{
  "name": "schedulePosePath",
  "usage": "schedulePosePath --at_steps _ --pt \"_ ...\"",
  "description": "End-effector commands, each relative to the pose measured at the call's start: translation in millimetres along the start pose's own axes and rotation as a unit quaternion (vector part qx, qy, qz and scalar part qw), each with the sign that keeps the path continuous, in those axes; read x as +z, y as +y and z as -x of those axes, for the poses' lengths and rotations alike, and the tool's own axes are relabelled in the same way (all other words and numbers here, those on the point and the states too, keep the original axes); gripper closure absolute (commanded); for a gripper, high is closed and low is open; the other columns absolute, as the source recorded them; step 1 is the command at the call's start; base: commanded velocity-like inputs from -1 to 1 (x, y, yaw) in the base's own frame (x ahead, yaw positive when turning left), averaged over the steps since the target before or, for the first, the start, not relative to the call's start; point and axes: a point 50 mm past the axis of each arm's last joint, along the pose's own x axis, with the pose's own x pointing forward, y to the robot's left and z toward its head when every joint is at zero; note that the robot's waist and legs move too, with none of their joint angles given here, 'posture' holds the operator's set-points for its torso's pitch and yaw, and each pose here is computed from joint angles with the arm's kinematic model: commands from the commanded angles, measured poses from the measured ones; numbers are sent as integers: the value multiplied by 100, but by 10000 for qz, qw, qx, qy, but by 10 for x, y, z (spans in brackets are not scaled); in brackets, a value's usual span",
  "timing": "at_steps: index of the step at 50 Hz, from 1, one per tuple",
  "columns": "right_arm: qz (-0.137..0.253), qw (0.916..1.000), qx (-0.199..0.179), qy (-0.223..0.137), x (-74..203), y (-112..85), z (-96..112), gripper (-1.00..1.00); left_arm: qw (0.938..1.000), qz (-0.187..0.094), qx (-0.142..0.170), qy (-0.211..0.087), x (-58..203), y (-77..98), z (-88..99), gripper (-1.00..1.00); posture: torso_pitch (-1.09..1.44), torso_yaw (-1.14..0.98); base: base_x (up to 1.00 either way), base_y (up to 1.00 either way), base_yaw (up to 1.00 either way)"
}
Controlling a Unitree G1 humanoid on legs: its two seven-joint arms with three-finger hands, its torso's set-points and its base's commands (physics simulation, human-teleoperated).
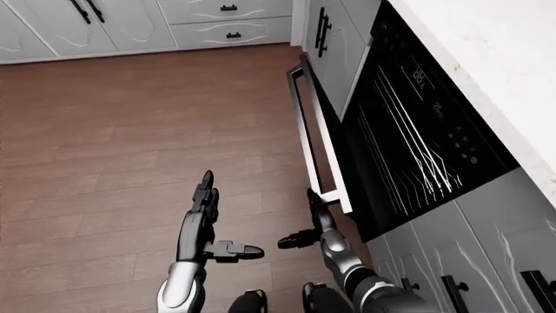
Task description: Close the dishwasher door
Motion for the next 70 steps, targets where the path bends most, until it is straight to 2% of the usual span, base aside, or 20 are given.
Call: schedulePosePath --at_steps 1,35,54,61,70 --pt "-31 9992 -252 -307 152 -78 -37 -100 9992 -38 -11 -387 143 -1 -5 -100 43 0 0 0 0" --pt "347 9935 -1076 -151 134 -227 -37 -100 9992 -31 -11 -393 151 0 -5 -100 43 0 0 0 0" --pt "431 9883 -1456 -138 142 -311 -33 -100 9992 -26 -24 -391 152 -9 1 -100 43 0 0 0 0" --pt "397 9882 -1467 -214 166 -316 -36 -100 9992 -24 -31 -390 154 -12 1 -100 43 0 0 0 0" --pt "454 9835 -1743 -174 185 -360 -37 -100 9993 -13 -42 -375 148 -11 -8 -100 43 0 0 0 0"
